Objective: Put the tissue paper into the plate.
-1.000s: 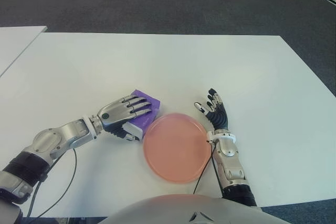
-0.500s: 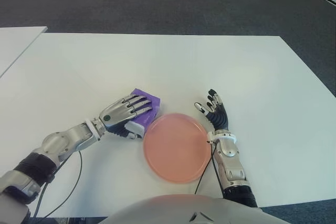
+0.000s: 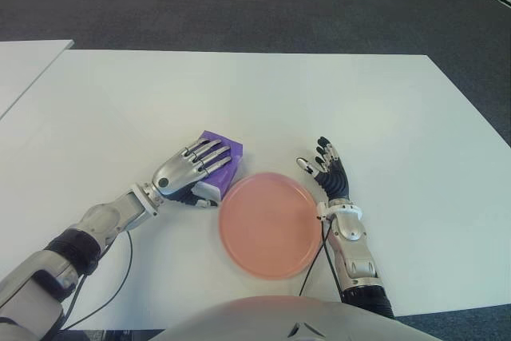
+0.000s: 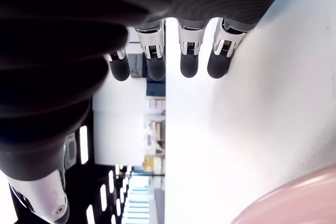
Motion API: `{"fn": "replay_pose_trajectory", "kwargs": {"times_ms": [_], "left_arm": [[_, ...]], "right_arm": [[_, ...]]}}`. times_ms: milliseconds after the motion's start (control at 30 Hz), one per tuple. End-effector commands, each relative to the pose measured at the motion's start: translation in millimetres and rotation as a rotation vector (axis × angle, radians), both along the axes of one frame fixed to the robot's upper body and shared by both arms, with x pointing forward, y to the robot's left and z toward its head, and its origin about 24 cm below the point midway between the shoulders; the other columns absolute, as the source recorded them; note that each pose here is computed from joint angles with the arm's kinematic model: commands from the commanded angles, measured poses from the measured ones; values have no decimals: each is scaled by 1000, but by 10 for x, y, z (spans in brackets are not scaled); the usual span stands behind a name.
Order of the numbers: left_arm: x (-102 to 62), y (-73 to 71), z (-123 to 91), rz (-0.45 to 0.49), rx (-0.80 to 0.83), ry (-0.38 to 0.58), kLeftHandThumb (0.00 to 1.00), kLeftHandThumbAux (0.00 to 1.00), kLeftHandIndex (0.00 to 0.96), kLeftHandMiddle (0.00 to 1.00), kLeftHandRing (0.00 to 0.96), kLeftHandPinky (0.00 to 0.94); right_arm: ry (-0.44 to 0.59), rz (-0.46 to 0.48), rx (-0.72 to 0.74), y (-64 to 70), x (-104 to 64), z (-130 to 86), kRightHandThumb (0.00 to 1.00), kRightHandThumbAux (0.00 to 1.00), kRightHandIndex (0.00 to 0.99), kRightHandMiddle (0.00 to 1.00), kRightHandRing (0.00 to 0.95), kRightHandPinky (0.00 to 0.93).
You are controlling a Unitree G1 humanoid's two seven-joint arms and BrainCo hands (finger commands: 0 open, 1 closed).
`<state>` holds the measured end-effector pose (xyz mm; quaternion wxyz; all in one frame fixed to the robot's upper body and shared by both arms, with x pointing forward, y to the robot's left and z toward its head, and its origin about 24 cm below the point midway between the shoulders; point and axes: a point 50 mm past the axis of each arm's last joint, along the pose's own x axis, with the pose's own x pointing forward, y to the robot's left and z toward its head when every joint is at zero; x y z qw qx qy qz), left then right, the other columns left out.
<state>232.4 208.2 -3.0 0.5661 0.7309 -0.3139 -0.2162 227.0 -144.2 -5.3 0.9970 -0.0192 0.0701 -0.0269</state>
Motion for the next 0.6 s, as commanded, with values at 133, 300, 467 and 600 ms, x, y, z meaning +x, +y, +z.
{"fn": "replay_pose_trajectory", "kwargs": {"times_ms": [133,300,467,600], "left_arm": [[-226,36,-375,-35,182,99,151,449,0,0,0,0],[-216,36,-418,-45,210,77,146,473,0,0,0,0],[-210,40,-439,-47,221,71,148,487,0,0,0,0],[-206,49,-440,-47,228,66,150,498,0,0,0,0]], "right_arm": [[167,-12,5,-41,-194,-252,58,704,72,64,11,0],[161,2,-5,-54,-204,-274,56,694,72,58,5,0],[156,11,-5,-30,-217,-237,54,689,71,53,0,0],[148,22,-6,-69,-208,-266,53,690,70,51,0,0]]}}
